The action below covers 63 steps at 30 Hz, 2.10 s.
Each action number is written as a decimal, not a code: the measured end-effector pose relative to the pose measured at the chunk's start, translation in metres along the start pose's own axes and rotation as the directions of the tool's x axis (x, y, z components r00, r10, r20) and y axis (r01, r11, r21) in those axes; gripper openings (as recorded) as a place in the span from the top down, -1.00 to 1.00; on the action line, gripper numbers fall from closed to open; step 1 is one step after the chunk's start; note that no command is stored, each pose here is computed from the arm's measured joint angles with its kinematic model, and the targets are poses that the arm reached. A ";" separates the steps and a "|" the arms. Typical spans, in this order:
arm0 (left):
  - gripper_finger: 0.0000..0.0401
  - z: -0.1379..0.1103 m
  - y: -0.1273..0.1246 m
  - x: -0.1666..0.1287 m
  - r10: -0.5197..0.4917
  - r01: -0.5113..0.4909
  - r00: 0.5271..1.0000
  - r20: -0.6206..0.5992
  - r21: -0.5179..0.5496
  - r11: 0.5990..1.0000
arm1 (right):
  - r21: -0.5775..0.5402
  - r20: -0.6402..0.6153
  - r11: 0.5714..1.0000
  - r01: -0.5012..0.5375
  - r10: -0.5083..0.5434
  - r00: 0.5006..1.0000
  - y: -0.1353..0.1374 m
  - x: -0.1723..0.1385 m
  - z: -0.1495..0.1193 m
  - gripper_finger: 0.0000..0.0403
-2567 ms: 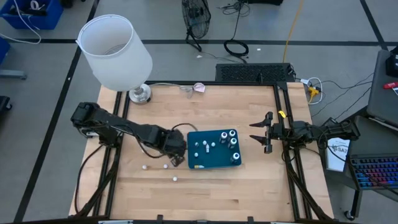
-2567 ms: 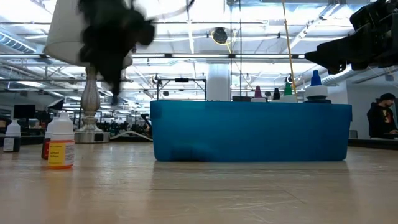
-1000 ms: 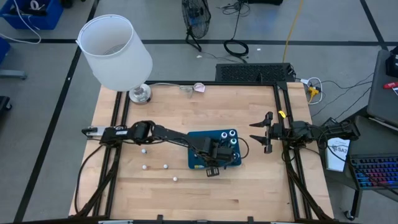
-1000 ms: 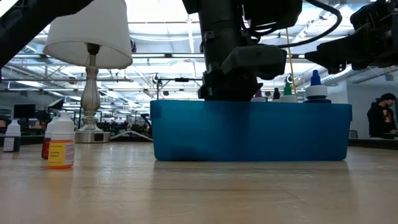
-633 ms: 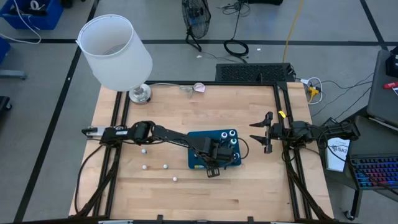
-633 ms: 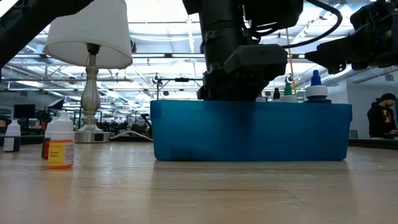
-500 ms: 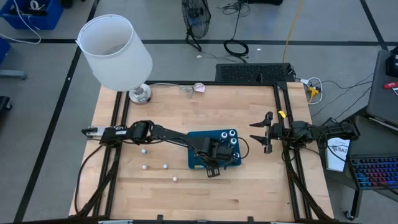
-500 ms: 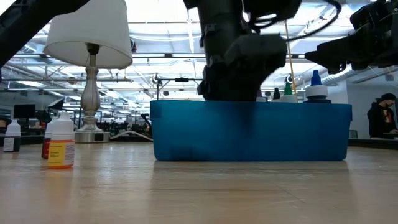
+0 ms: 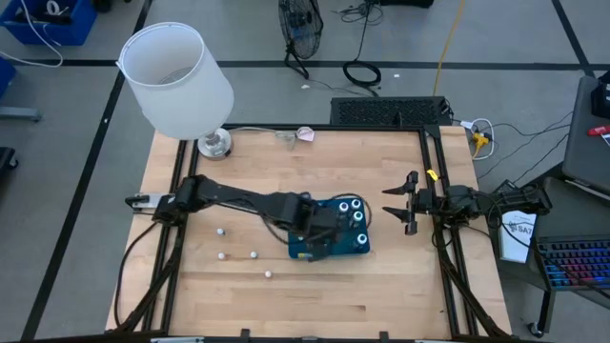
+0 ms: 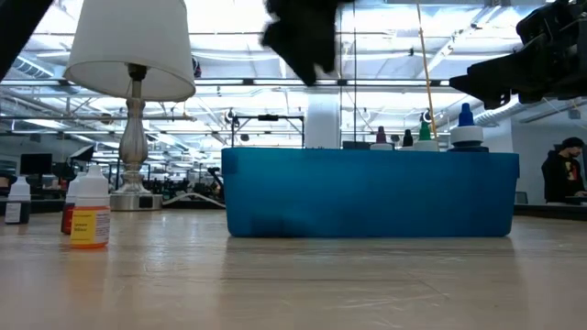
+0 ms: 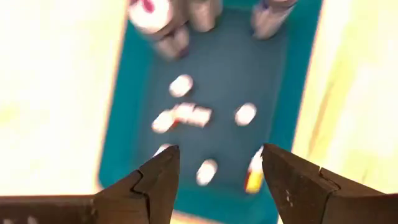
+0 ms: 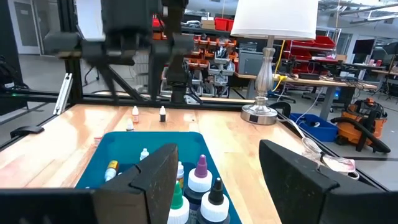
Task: Pick & Place food coloring
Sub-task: Put the small blue food coloring bottle into the blue bin
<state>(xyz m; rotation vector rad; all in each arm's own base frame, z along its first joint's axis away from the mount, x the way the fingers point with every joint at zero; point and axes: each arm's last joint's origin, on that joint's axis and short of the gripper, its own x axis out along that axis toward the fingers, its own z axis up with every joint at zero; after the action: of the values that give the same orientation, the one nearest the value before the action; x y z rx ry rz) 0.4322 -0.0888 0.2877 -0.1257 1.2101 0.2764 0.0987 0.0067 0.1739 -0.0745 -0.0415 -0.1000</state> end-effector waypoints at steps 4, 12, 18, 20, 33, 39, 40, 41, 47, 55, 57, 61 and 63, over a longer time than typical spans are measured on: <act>-0.14 -0.024 -0.003 -0.032 0.114 -0.116 0.993 -0.041 -0.050 0.992 | 0.000 0.000 1.000 0.000 0.000 1.000 0.000 0.000 0.000 -0.05; -0.15 -0.068 -0.022 -0.059 0.264 -0.263 0.965 -0.007 -0.102 0.959 | 0.000 0.000 1.000 0.000 0.000 1.000 0.000 0.000 0.000 -0.06; -0.15 -0.101 0.001 -0.054 0.332 -0.345 0.938 -0.104 -0.163 0.924 | -0.001 -0.002 1.000 0.000 0.000 1.000 0.000 0.000 0.000 -0.05; -0.15 -0.113 0.018 -0.059 0.339 -0.356 0.934 -0.115 -0.213 0.910 | -0.001 -0.002 1.000 0.000 0.000 1.000 0.000 0.000 0.000 -0.05; -0.15 -0.205 0.095 -0.029 0.056 -0.110 0.993 -0.105 -0.616 0.780 | -0.002 -0.008 1.000 0.000 0.000 1.000 0.000 0.001 -0.001 -0.05; -0.15 -0.246 0.102 0.004 0.001 -0.242 0.950 -0.311 -0.737 0.631 | -0.002 -0.008 1.000 -0.001 0.001 1.000 0.000 0.001 -0.001 -0.05; -0.15 -0.251 0.102 0.008 -0.005 -0.259 0.943 -0.332 -0.745 0.615 | -0.002 -0.008 1.000 -0.001 0.000 1.000 0.000 0.001 -0.001 -0.05; -0.15 -0.254 0.103 0.012 -0.006 -0.270 0.939 -0.344 -0.748 0.606 | -0.002 -0.008 1.000 -0.001 0.001 1.000 0.000 0.001 -0.001 -0.05; -0.15 -0.262 0.102 0.026 -0.037 -0.246 0.943 -0.331 -0.766 0.594 | -0.002 -0.008 1.000 -0.001 0.001 1.000 0.000 0.001 -0.001 -0.05; -0.15 -0.267 0.104 0.032 -0.017 -0.262 0.944 -0.329 -0.779 0.570 | -0.002 -0.008 1.000 -0.001 0.001 1.000 0.000 0.001 -0.001 -0.05; -0.15 -0.269 0.103 0.035 -0.032 -0.256 0.943 -0.330 -0.784 0.566 | -0.002 -0.008 1.000 -0.001 0.001 1.000 0.000 0.001 -0.001 -0.05; -0.15 -0.274 0.103 0.039 -0.045 -0.259 0.939 -0.341 -0.786 0.561 | -0.002 -0.008 1.000 -0.001 0.000 1.000 0.000 0.001 -0.001 -0.05; -0.15 -0.275 0.103 0.039 -0.034 -0.265 0.939 -0.341 -0.785 0.560 | -0.002 -0.008 1.000 -0.001 0.001 1.000 0.000 0.001 -0.001 -0.05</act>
<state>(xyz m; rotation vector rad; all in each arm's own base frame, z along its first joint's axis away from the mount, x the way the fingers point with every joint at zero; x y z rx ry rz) 0.1676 -0.0507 0.1596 -0.9613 1.3254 0.9826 0.0993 0.0068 0.1732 -0.0761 -0.0332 -0.0995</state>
